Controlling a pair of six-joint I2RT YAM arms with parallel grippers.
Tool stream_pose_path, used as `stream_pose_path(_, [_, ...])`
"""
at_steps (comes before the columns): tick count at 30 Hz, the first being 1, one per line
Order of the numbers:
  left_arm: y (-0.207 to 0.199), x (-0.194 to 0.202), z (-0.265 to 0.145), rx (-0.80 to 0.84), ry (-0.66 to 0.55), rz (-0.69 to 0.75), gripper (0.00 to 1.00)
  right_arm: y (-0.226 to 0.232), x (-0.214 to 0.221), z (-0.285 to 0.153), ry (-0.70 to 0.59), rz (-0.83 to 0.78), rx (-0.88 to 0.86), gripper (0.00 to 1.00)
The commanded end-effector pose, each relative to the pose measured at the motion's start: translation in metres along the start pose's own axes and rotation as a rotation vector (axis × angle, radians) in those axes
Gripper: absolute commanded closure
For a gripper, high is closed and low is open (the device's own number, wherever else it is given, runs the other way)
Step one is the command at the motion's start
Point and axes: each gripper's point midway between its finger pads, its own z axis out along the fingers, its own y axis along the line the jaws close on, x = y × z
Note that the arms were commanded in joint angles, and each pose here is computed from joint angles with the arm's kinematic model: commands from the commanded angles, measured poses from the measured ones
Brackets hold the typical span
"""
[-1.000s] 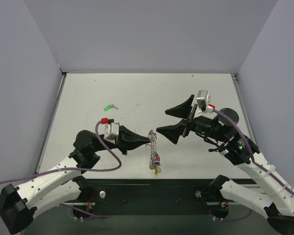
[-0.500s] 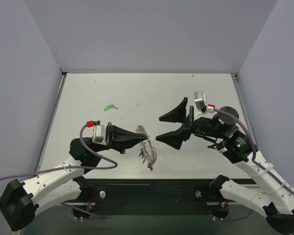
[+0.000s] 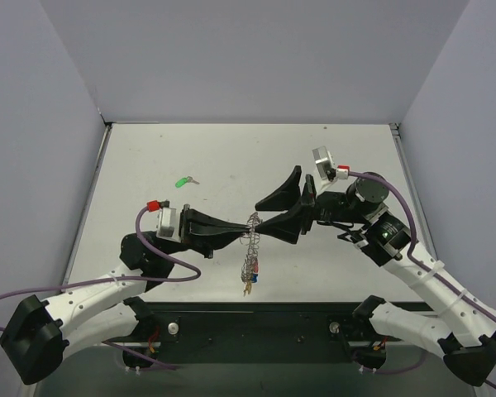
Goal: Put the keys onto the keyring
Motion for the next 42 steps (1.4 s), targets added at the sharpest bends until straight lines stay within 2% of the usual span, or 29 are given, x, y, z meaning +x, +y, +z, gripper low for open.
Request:
stream_pose_path(1, [-0.009,-0.039,0.011,0.038,-0.125,0.064,1.0,0.013,-0.013,0.002,-0.039,-0.068,-0.076,0.44])
stream_pose_path(10, [-0.008,-0.041,0.011,0.032,-0.133,0.066,1.0,0.016,0.0,0.007,-0.008,-0.039,-0.103,0.6])
stream_pose_path(16, [-0.007,-0.041,0.01,0.028,-0.135,0.065,1.0,0.017,0.004,0.01,0.006,-0.029,-0.11,0.74])
stream_pose_path(19, [-0.008,-0.042,0.01,0.03,-0.133,0.065,1.0,0.016,0.004,0.01,0.006,-0.032,-0.104,0.88])
stream_pose_path(20, [-0.008,-0.042,0.01,0.03,-0.132,0.068,1.0,0.016,0.003,0.01,0.007,-0.039,-0.101,0.97])
stream_pose_path(21, [-0.009,-0.042,0.01,0.031,-0.128,0.066,1.0,0.014,0.006,0.011,0.018,-0.031,-0.091,1.0])
stream_pose_path(24, [-0.008,-0.036,0.012,0.03,-0.085,0.068,1.0,0.011,0.006,0.01,0.037,-0.042,-0.073,1.0])
stream_pose_path(28, [-0.002,-0.019,0.013,0.01,0.042,0.044,1.0,0.007,0.007,0.01,0.065,-0.056,-0.053,1.0])
stream_pose_path(30, [-0.001,-0.022,0.015,0.008,0.071,0.084,1.0,0.004,0.007,0.009,0.086,-0.064,-0.035,1.0])
stream_pose_path(31, [0.004,-0.012,0.013,-0.018,0.127,0.058,1.0,0.003,0.008,0.009,0.095,-0.068,-0.03,1.0])
stream_pose_path(33, [0.005,-0.019,0.016,-0.022,0.154,0.111,0.93,0.003,0.009,0.007,0.125,-0.062,-0.021,1.0])
stream_pose_path(34, [0.008,-0.008,0.011,-0.044,0.219,0.086,0.91,0.002,0.01,0.007,0.135,-0.081,-0.016,1.0])
stream_pose_path(35, [0.012,-0.016,0.014,-0.056,0.226,0.128,0.88,0.0,0.015,0.005,0.163,-0.063,-0.008,1.0])
stream_pose_path(37, [0.017,-0.006,0.009,-0.087,0.304,0.125,0.85,-0.003,0.015,0.004,0.186,-0.083,0.003,1.0])
stream_pose_path(38, [0.017,-0.017,0.013,-0.085,0.308,0.149,0.82,-0.005,0.021,0.003,0.216,-0.067,0.014,1.0])
stream_pose_path(39, [0.018,-0.005,0.007,-0.096,0.372,0.117,0.8,-0.005,0.016,0.003,0.214,-0.081,0.02,1.0])
stream_pose_path(41, [0.02,-0.007,0.007,-0.103,0.416,0.133,0.76,-0.009,0.019,0.001,0.243,-0.085,0.041,1.0])
stream_pose_path(42, [0.02,-0.007,0.006,-0.109,0.456,0.115,0.69,-0.008,0.015,0.001,0.244,-0.093,0.045,1.0])
